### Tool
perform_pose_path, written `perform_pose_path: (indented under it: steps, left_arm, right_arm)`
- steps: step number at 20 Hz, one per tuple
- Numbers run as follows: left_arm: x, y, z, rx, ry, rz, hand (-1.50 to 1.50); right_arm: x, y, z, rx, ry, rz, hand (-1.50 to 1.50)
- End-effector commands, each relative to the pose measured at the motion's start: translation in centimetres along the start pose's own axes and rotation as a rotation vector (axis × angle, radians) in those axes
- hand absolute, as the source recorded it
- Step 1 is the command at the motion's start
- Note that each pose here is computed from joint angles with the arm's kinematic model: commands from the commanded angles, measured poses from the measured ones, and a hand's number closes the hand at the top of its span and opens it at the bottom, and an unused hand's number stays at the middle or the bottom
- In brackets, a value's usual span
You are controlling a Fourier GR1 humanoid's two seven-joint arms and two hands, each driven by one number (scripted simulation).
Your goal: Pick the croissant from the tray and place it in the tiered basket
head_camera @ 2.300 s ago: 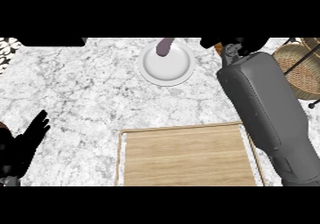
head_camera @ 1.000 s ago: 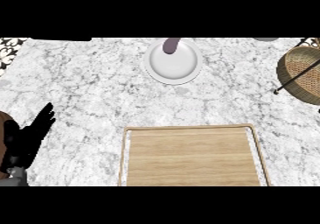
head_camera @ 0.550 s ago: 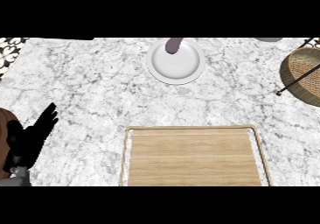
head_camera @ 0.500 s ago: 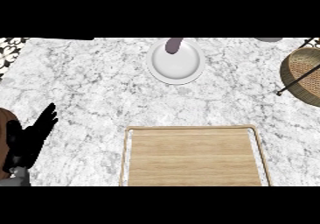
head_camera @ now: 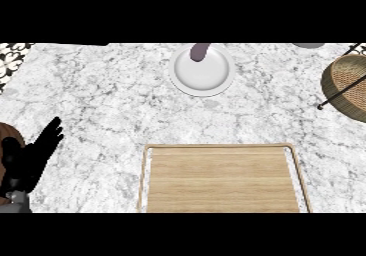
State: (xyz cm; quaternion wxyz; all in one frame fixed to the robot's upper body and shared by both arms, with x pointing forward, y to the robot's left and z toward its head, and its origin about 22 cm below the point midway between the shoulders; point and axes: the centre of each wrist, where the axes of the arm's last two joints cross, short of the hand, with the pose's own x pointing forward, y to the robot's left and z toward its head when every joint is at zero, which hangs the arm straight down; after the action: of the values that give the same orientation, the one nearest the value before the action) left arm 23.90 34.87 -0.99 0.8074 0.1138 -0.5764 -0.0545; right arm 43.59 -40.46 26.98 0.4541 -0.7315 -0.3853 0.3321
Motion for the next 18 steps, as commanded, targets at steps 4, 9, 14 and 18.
perform_pose_path:
  steps: [4,9,14,18]
  left_arm:
    - [-0.6,-1.7,0.0,-0.010,0.005,0.013,0.00]
    - [-0.6,0.7,0.3,0.005,0.008,-0.012,0.00]
    - [-0.3,-1.7,-0.3,0.002,0.007,0.020,0.00]
    - [-0.2,0.6,0.4,0.012,-0.004,0.000,0.00]
  right_arm:
    - [-1.8,1.1,0.2,0.266,0.131,-0.035,1.50]
    - [-2.4,2.9,0.8,0.428,0.280,0.011,-1.50]
    - [-3.1,1.8,0.4,0.369,0.324,-0.139,-1.50]
    - [-4.2,1.3,0.3,0.227,0.335,-0.218,-1.50]
